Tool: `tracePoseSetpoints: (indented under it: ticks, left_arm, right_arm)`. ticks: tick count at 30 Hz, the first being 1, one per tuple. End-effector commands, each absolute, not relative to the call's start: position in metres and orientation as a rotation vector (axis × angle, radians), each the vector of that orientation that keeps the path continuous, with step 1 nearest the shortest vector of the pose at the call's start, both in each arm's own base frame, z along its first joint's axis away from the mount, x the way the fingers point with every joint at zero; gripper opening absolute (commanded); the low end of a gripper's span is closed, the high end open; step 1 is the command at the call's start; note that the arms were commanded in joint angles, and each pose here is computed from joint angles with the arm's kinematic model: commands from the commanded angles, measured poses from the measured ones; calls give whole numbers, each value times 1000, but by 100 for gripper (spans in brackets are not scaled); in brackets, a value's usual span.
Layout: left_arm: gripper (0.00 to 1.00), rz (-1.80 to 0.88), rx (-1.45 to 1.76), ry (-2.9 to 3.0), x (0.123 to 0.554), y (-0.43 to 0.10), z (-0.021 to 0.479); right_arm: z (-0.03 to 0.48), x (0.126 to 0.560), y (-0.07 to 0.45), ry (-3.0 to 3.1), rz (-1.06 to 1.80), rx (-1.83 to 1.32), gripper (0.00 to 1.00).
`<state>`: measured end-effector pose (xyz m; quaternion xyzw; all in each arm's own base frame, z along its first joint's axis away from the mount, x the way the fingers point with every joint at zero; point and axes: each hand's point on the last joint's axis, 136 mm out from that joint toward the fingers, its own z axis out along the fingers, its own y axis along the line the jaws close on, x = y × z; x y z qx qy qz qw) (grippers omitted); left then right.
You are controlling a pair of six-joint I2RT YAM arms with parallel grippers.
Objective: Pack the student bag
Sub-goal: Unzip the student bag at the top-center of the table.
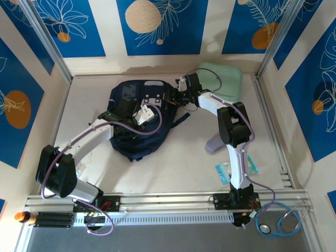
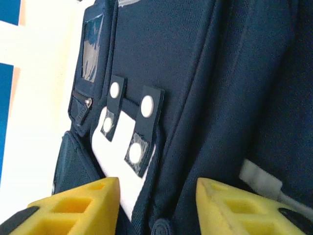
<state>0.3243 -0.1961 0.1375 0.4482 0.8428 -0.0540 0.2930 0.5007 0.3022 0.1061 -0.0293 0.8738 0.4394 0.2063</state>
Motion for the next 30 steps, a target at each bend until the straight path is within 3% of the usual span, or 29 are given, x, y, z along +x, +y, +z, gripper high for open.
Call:
tracePoseSetpoints:
  ticks: [1, 14, 30]
  left_arm:
    - [0, -218, 1178, 2225, 324, -206, 147]
    - [0, -161, 1171, 2237, 330, -201, 139]
    - [0, -138, 1161, 2253, 332, -198, 138]
  right_arm:
    - [107, 493, 315, 2450, 1249, -161, 41]
    - [103, 444, 326, 2464, 1494, -369, 39]
    - [82, 446, 319, 2543, 1290, -410, 29]
